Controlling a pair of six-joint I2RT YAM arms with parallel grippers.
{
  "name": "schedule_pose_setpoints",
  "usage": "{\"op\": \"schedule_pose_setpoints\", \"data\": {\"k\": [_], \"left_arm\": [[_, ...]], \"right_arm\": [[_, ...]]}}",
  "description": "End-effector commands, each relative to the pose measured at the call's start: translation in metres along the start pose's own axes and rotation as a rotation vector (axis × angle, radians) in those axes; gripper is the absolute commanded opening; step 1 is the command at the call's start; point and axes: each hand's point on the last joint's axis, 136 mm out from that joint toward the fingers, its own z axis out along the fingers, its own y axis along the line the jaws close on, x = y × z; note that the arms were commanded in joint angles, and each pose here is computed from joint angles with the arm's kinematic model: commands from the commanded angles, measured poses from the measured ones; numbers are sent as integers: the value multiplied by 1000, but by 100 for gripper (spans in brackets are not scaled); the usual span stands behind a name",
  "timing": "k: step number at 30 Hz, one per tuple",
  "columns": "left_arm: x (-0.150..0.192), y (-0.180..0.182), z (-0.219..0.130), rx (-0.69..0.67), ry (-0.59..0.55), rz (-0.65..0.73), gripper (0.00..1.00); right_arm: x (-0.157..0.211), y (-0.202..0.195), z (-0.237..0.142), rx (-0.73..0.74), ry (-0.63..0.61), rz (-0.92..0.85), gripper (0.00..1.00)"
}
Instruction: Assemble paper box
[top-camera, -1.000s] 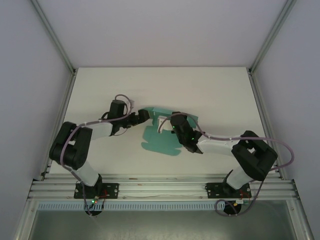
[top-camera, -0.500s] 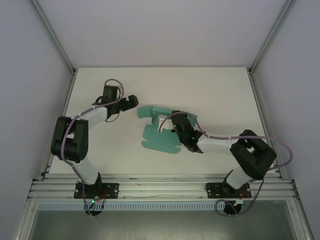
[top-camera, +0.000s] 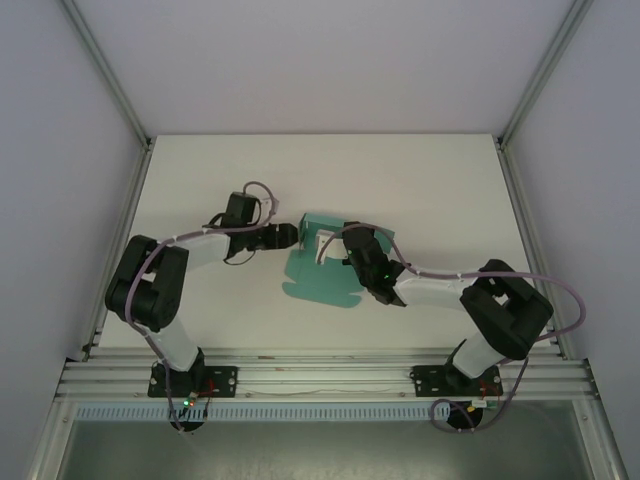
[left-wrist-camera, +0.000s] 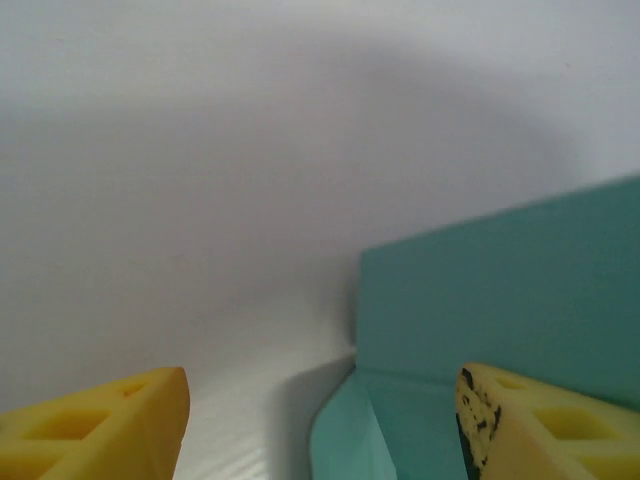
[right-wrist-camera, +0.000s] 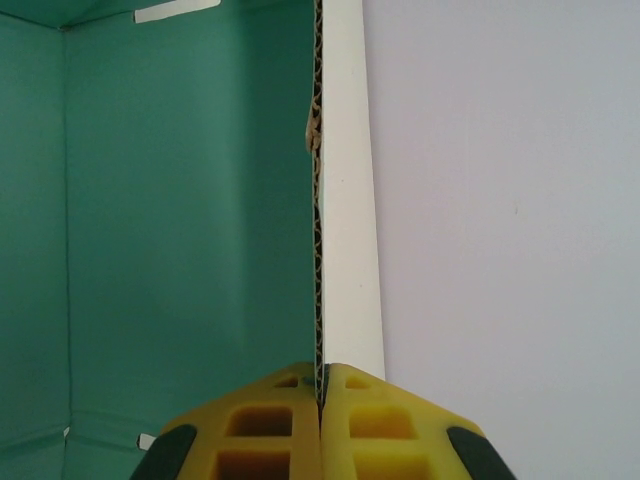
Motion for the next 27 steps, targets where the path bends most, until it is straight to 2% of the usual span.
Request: {"op": "schedule_pose_setpoints", "data": {"k": [1, 13, 18, 22, 27], "left_arm": [[-12, -18, -8, 14, -82, 133, 70], [5, -32, -2, -2, -162, 329, 70], [-6, -34, -4, -8, -231, 345, 70], [-15, -39, -5, 6, -288, 385, 69], [-24, -39, -3, -15, -325, 425, 66]], "right_arm": [[4, -3, 4, 2, 33, 19, 0], [2, 1, 6, 4, 38, -40, 0], [-3, 4, 1, 22, 6, -58, 0], [-5, 25, -5, -9, -21, -108, 0], [0, 37, -4, -27, 16, -110, 0]]}}
